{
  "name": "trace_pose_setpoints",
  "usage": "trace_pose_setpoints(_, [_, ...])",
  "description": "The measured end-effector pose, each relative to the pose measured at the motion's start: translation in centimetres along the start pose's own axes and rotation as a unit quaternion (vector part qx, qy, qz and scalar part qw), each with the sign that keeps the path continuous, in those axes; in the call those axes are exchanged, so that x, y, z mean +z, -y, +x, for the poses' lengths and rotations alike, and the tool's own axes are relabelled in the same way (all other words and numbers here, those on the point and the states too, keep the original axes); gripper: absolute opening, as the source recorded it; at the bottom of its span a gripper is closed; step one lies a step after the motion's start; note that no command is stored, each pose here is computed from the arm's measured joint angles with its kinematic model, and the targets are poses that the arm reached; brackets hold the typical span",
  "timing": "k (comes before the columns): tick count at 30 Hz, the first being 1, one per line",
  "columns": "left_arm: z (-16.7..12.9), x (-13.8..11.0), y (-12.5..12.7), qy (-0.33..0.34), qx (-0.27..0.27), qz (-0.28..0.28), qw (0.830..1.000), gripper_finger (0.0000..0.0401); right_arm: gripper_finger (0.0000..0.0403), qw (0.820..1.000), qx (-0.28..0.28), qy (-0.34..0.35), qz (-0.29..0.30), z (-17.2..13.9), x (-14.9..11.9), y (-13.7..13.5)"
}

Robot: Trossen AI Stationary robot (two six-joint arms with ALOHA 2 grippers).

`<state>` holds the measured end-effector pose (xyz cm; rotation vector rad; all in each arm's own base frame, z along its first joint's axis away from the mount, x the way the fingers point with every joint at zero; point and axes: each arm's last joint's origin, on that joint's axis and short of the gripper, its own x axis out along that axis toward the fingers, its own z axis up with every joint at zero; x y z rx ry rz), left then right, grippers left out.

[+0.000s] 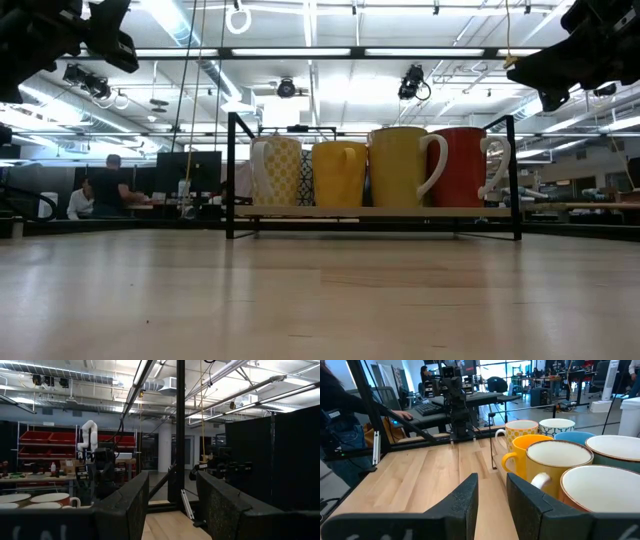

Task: Place coffee mugs
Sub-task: Return to Home Position

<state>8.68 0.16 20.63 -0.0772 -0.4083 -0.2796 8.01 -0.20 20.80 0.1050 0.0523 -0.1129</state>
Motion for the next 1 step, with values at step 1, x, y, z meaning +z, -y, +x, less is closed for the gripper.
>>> trace_pose_setpoints(1, [0.0,0.0,0.0,0.0,0.0,0.0,1.0,0.0172,0.0107,1.0,0.0,0.0,0.0,0.0,0.0,0.0])
